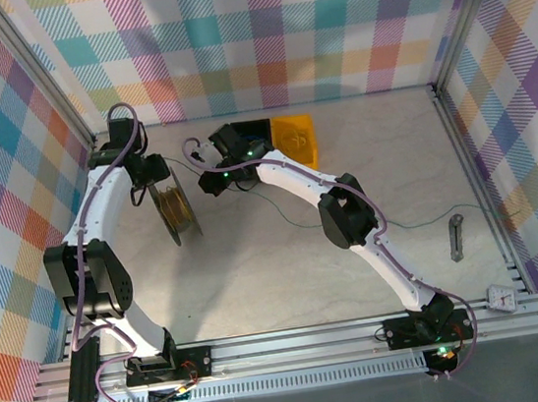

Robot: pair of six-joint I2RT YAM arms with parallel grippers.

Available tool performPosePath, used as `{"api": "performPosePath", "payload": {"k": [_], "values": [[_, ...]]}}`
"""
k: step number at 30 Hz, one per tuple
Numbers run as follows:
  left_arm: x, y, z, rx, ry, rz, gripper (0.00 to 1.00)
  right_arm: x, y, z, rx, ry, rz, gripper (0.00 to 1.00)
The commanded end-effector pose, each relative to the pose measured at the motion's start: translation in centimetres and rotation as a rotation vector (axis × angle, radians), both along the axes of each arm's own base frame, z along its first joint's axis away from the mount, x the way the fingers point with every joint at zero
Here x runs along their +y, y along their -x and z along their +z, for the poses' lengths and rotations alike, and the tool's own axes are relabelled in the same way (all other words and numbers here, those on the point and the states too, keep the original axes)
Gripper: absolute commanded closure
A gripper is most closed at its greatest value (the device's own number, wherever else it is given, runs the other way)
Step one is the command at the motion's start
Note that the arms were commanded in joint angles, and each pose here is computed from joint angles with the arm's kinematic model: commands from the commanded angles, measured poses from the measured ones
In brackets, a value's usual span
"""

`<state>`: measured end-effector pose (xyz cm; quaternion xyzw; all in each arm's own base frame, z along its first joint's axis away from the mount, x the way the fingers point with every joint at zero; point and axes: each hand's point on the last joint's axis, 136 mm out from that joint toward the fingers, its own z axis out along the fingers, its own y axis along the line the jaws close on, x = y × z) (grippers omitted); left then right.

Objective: Wrap the cables

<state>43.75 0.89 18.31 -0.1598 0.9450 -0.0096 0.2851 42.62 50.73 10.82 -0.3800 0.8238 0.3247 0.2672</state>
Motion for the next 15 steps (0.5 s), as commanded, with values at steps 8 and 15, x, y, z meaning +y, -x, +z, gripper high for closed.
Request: {"api": "performPosePath", "payload": {"k": [8,15], "values": [[-0.6,0.4,-1.4,0.027,0.023,-0.004,0.78,0.7,0.7,3.4,-0.029,-0.048,0.031,1.00],[-0.4,0.1,-1.4,0.035,0.012,-0.001,1.00,0.6,0.6,3.5,-0.035,-0.045,0.030,1.00]]}}
